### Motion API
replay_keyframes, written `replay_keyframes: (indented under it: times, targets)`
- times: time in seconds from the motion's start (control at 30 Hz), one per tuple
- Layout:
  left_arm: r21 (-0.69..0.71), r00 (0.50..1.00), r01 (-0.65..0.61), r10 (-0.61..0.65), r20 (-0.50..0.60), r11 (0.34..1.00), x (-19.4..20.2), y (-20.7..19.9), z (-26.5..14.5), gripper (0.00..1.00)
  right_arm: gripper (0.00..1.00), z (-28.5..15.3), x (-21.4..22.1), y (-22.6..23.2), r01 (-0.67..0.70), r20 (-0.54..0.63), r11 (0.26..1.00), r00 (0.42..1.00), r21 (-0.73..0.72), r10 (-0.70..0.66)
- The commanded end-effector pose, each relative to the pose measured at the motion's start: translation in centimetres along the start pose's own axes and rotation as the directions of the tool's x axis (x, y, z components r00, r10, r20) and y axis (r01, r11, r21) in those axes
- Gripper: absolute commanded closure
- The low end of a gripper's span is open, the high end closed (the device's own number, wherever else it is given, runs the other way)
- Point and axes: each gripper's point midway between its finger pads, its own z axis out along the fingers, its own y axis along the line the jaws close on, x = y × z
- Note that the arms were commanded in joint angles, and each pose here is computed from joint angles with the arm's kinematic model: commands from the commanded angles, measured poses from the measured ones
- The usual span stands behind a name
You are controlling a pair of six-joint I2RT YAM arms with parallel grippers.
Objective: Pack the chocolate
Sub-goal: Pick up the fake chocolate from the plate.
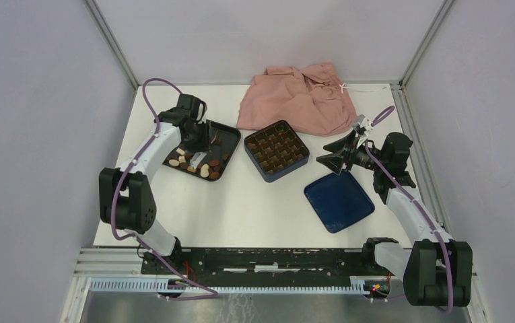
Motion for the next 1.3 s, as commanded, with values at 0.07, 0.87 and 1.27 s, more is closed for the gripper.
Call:
replay_keyframes:
  times: [0.07, 0.87, 1.27]
  targets:
    - [0.046, 0.993, -0.036, 0.03, 0.114, 0.998, -2.5, -0.9, -2.5, 0.53, 0.37, 0.2, -2.2, 0.0, 0.066, 0.033, 0.998, 0.997, -0.014, -0.065]
    - [0.043, 0.996, -0.053, 0.05, 0.073, 0.998, -2.1, -1.1, -1.4, 0.53, 0.37, 0.3, -2.1, 0.2, 0.06, 0.032, 0.998, 0.998, -0.027, -0.059]
    - [0.014, 0.996, -0.066, 0.065, 0.058, 0.998, -2.2, -1.0, -0.8, 0.52, 0.37, 0.4, -2.0, 0.2, 0.06, 0.03, 0.998, 0.998, -0.03, -0.059]
